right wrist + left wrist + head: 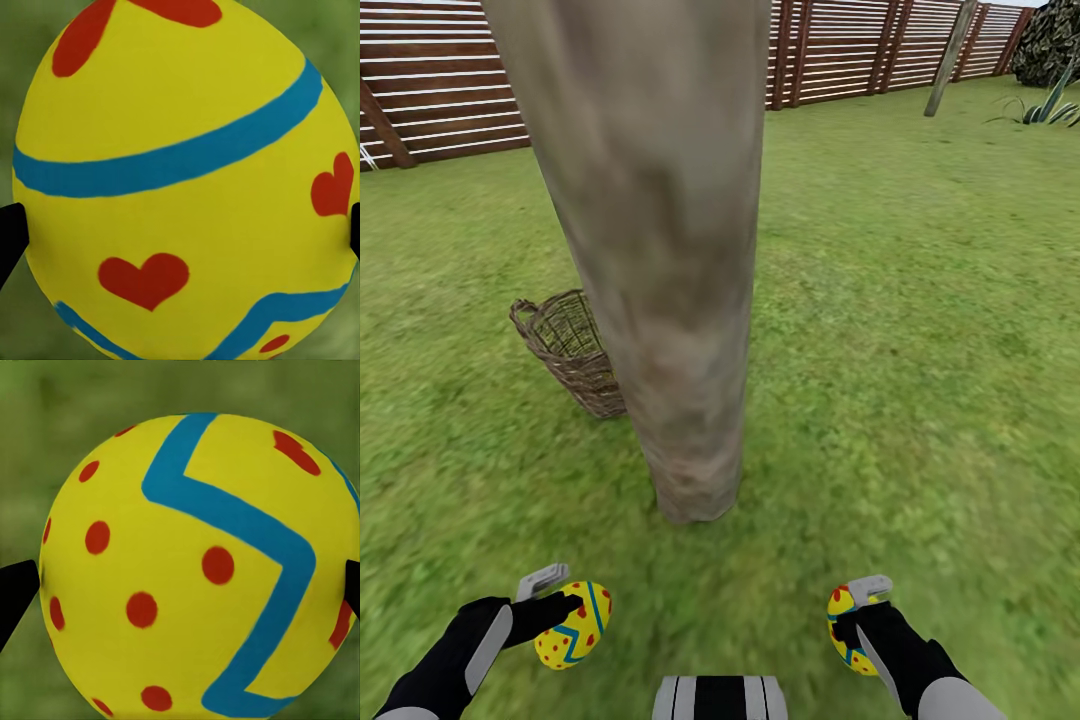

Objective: Take the three Easter eggs out of the wicker basket on the lawn in the garden, then place them on the lawn next to a single tree (choose any tree) so that all three eggs are next to the same tree and none are left in the basket.

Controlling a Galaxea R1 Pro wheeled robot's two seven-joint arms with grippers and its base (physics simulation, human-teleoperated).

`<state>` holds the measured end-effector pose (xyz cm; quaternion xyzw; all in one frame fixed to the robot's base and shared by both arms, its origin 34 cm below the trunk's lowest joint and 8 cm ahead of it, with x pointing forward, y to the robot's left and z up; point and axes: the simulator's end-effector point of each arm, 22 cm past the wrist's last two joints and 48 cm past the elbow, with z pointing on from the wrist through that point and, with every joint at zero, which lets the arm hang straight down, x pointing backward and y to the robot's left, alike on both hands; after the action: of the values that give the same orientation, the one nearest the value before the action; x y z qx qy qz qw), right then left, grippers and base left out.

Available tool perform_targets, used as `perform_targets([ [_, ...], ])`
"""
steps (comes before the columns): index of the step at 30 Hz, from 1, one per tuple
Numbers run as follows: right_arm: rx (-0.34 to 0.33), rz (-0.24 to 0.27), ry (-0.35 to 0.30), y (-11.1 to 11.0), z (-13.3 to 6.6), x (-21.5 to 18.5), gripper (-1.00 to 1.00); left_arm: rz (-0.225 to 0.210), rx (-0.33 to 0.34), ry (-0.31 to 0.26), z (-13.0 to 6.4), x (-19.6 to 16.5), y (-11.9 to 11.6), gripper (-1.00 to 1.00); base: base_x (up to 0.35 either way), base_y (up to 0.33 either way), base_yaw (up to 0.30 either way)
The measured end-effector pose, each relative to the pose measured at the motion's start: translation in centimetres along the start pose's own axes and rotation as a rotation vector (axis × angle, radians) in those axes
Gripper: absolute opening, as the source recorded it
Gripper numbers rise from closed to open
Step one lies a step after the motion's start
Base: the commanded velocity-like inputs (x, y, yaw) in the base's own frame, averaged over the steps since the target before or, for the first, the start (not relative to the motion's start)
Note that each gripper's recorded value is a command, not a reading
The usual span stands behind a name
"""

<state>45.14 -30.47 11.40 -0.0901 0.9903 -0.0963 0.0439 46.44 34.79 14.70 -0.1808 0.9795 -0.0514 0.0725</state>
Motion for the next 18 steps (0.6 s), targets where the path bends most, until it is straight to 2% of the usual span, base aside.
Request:
perform_targets([
  [15,0.003,-0.002,-0.005,-0.08,0.12,-0.29,-1.0,0.001,-0.002,0.007,0.27,0.3,0.11,-1.0,0.0,0.0,0.0],
  [16,0.003,-0.002,-0.005,-0.08,0.12,-0.29,-1.0,0.001,-0.002,0.007,0.27,0.31,0.11,1.0,0.0,0.0,0.0],
  [18,0.003,-0.002,-0.005,-0.08,0.12,-0.29,-1.0,0.004,-0.002,-0.006,0.19,-0.1,0.11,1.0,0.0,0.0,0.0],
])
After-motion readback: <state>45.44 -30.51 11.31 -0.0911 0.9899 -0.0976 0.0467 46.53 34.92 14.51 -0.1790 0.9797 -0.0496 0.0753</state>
